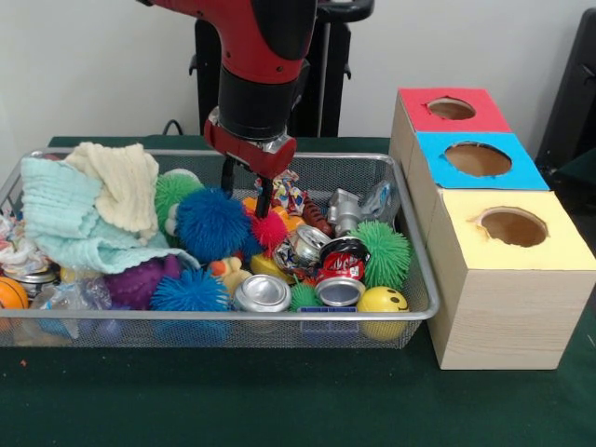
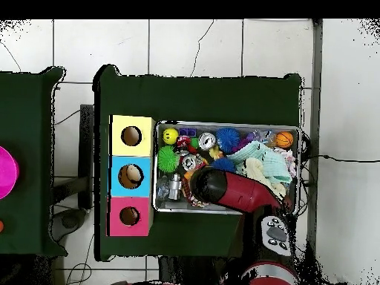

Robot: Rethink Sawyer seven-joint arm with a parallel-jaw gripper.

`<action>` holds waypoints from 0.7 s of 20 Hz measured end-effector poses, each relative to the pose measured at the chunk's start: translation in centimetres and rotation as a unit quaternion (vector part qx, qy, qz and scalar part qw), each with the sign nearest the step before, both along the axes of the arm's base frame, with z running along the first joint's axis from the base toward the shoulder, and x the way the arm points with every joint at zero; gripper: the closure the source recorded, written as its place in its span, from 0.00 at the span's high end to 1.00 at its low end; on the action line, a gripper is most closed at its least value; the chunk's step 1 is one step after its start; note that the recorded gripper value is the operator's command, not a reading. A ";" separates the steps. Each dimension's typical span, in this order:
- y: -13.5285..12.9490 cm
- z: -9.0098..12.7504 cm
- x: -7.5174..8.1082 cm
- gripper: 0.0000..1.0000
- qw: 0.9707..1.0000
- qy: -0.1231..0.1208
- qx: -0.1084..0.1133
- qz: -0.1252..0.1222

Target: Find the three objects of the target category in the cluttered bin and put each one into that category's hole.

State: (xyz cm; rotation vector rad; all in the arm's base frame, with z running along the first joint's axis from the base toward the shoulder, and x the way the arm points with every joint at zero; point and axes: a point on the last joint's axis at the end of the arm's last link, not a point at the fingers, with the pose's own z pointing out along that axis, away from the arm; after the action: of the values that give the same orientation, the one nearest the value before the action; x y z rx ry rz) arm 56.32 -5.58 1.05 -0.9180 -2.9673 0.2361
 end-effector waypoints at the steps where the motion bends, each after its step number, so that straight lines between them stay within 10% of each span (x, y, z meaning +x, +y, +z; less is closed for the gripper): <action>1: 0.0 0.0 0.0 1.00 1.000 0.000 0.000 0.000; 14: 0.1 -0.6 2.0 1.00 1.000 0.029 -0.002 0.004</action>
State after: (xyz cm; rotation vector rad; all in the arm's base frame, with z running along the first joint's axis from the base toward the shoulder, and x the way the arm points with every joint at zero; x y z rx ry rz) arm 58.30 -5.51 0.45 -0.8843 -2.9195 0.2644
